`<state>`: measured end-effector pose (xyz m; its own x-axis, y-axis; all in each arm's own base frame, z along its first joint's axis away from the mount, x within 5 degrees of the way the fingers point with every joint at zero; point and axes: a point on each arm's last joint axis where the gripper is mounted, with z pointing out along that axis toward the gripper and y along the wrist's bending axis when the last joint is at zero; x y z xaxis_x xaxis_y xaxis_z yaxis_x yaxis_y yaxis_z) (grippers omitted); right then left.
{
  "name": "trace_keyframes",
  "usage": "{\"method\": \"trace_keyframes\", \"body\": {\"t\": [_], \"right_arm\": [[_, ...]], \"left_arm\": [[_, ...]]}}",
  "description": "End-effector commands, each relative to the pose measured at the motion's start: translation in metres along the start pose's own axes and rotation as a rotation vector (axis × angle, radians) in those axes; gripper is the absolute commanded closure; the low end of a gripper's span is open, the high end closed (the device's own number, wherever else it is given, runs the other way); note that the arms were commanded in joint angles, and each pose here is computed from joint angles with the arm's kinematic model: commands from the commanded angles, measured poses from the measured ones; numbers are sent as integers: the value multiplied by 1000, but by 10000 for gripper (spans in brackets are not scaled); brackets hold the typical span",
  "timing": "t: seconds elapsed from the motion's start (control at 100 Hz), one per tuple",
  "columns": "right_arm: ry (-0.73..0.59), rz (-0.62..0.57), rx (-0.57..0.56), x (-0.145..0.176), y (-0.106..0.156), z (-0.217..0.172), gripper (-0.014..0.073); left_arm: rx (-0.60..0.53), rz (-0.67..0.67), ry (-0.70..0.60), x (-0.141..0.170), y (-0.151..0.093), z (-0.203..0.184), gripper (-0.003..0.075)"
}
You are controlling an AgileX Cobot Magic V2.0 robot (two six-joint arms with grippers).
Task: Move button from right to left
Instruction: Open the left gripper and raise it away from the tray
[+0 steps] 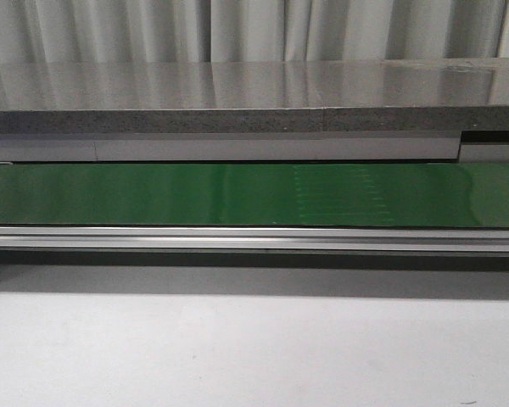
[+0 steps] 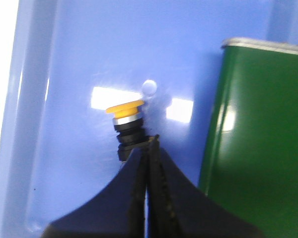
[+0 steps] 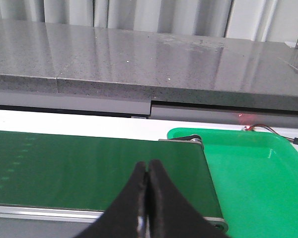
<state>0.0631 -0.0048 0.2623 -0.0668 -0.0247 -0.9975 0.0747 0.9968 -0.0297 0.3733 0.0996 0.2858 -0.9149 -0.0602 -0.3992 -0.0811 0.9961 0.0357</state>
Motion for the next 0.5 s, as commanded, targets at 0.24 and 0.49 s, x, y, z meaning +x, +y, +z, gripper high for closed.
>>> {"method": "trace_keyframes", "body": {"t": [0.24,0.49], "right_arm": [[-91,-11,6,-15,-1,-2,662],[-91,-11,6,-15,-1,-2,662]], "left_arm": [[146,109,-338,-12,-88,-94,741],[263,219,-414,2,-140,-129,741]]}}
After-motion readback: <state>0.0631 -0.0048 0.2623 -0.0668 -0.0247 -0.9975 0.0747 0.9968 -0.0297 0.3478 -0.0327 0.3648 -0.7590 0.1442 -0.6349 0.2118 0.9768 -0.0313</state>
